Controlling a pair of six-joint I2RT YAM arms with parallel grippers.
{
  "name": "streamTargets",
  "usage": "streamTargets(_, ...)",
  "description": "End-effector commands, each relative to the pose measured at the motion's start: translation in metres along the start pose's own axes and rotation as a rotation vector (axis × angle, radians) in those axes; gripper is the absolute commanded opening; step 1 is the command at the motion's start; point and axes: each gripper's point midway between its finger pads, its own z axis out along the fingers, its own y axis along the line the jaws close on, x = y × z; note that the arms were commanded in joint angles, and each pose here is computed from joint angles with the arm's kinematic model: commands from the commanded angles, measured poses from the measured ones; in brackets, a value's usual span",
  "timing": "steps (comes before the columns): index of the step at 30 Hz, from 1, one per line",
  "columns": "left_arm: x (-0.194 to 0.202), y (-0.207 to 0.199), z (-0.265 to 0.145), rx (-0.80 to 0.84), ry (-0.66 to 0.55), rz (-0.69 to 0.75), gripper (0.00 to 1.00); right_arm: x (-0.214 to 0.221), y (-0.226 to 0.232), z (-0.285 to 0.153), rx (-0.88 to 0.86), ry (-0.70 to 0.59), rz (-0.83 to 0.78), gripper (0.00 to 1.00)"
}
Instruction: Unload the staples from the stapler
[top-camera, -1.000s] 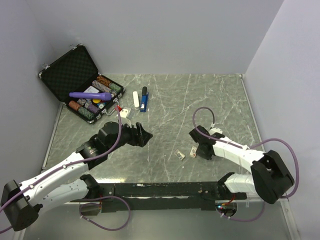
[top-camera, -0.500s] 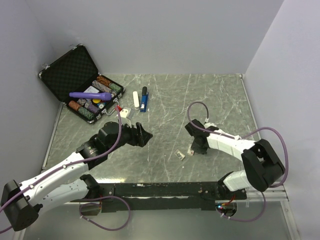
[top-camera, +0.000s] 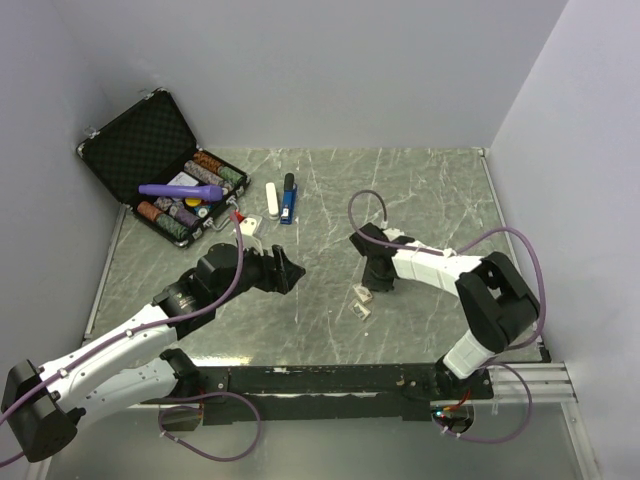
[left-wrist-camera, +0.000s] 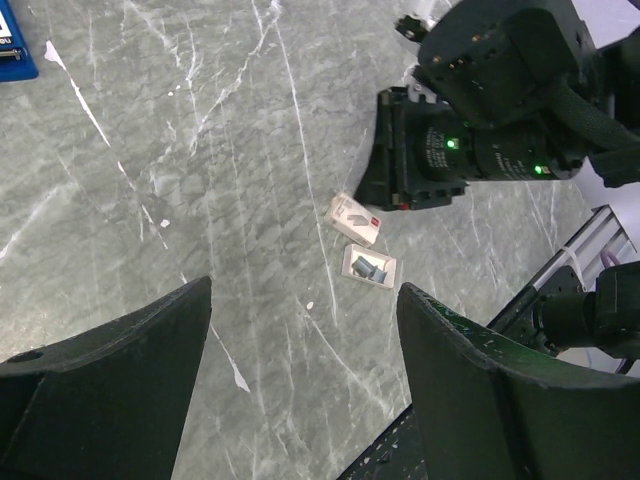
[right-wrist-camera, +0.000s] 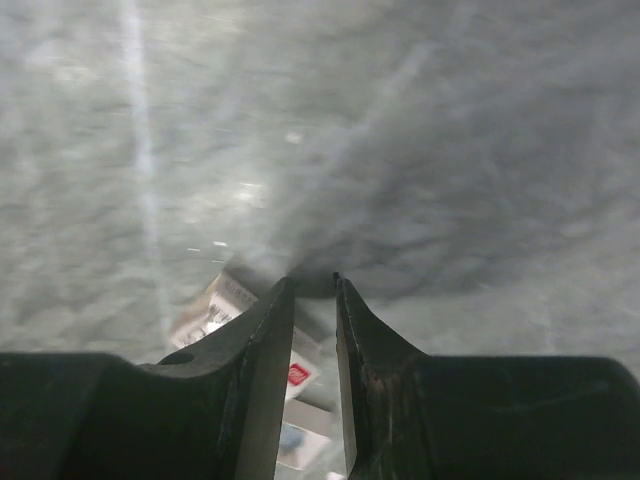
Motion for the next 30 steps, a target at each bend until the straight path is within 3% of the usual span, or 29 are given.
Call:
streamTargets(1, -0.015, -0.01, -0.001, 0.026, -0.041, -0.01, 0.8, -0.007, 0.058, 0.003, -0.186, -0.006, -0.003, 0.31)
streamTargets(16, -0.013, -0.01, -0.002, 0.032, -0.037, -0.012, 0.8, 0.002, 0.109, -0.015, -0.262, -0.016, -0.098, 0.31)
streamTargets(25, -0.011, -0.011, -0.001, 0.04, -0.033, -0.013, 0.8, -0.033, 0.042, -0.041, -0.145, -0.197, -0.03, 0.38)
streamTargets(30, -0.01, -0.012, 0.0, 0.047, -0.032, -0.014, 0.8, -0.025, 0.011, -0.042, -0.089, -0.206, 0.0, 0.44)
